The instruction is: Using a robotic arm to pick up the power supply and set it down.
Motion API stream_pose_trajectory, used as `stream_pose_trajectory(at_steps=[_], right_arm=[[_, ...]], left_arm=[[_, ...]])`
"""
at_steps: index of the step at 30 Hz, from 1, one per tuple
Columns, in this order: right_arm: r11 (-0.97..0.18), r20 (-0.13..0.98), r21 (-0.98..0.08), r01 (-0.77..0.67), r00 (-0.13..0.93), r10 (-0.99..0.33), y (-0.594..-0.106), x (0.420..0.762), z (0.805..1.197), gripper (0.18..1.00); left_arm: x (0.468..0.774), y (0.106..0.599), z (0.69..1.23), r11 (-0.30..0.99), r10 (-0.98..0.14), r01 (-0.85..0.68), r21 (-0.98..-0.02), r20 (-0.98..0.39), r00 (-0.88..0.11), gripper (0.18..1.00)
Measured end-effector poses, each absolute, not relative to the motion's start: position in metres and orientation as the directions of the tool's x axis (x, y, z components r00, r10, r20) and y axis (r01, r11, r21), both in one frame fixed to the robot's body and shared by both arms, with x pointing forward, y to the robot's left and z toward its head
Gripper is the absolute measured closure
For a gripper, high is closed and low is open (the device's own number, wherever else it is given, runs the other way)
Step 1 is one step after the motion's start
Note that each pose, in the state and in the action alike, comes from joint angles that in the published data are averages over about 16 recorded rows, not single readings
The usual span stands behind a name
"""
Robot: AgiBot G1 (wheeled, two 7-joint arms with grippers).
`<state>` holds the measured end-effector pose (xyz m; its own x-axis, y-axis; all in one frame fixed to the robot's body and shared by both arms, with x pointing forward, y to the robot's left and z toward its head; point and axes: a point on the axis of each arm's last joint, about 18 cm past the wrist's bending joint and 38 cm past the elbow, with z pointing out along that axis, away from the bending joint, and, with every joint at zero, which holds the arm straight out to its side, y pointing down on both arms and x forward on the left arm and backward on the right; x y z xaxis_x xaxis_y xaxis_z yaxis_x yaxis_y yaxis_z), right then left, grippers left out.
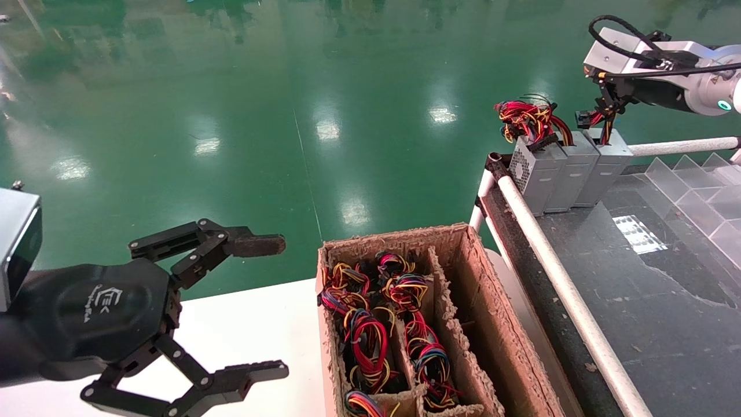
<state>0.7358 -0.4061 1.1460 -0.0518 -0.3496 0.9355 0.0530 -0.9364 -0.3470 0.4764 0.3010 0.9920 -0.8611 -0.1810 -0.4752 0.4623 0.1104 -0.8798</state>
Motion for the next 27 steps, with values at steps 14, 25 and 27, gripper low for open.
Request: stream_pose_trajectory(at_steps=[14, 25, 27], right_arm=[[-0.923, 0.923, -0.379, 0.066, -0.049, -0.382, -0.409, 0.732, 1.151, 0.842], [-0.820, 0.827, -0.555, 0.143, -0.010, -0.562, -0.411, 0.721, 1.159, 0.653], [-0.783, 0.795, -0.599, 0.165, 0.003, -0.607, -0.412, 0.717, 1.161, 0.603]], left_arm=[[0.476, 0.301, 0.992, 0.110, -0.181, 0.462, -0.880, -0.475, -0.861, 0.184], [0.476, 0.301, 0.992, 0.110, -0.181, 0.462, -0.880, -0.475, -0.861, 0.184], [0.476, 0.301, 0.992, 0.110, -0.181, 0.462, -0.880, -0.475, -0.861, 0.184]])
